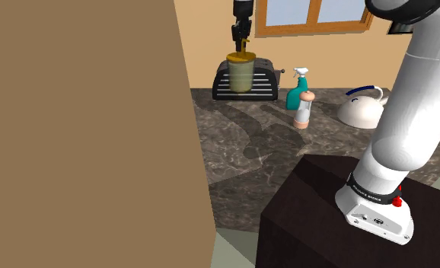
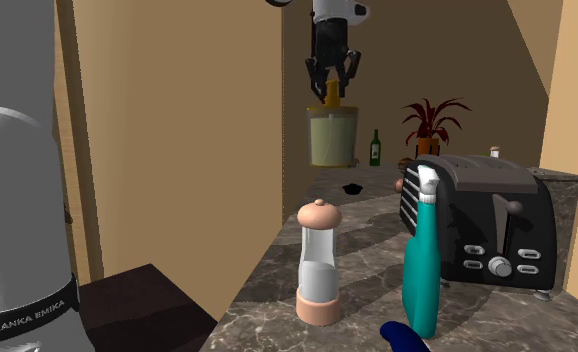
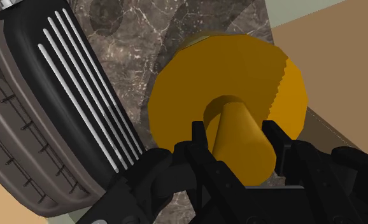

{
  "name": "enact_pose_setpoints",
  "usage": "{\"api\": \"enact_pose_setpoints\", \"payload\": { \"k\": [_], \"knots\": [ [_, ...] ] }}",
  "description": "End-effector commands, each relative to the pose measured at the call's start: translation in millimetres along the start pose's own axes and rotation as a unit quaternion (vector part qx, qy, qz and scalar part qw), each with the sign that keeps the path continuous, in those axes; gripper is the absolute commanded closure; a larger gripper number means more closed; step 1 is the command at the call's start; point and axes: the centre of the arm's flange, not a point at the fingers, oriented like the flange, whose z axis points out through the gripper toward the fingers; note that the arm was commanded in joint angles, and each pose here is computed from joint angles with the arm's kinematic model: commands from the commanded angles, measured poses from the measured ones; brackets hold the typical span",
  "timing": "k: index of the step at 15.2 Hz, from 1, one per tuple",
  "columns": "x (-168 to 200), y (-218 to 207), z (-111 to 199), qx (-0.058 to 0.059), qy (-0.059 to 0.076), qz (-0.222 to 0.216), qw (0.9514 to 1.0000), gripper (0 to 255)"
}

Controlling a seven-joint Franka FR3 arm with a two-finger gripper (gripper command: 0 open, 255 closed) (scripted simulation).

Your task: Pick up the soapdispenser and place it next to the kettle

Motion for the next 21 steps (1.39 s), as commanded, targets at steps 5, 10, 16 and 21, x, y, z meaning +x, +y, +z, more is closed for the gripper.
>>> {"api": "enact_pose_setpoints", "payload": {
  "k": [5,10,16,21],
  "knots": [
    [1,0,-32,0.0,0.0,0.0,1.0,255],
    [3,0,-59,0.0,0.0,0.0,1.0,255],
    [-33,14,-74,0.0,0.0,0.0,1.0,255],
    [-95,36,-79,0.0,0.0,0.0,1.0,255]
  ]
}}
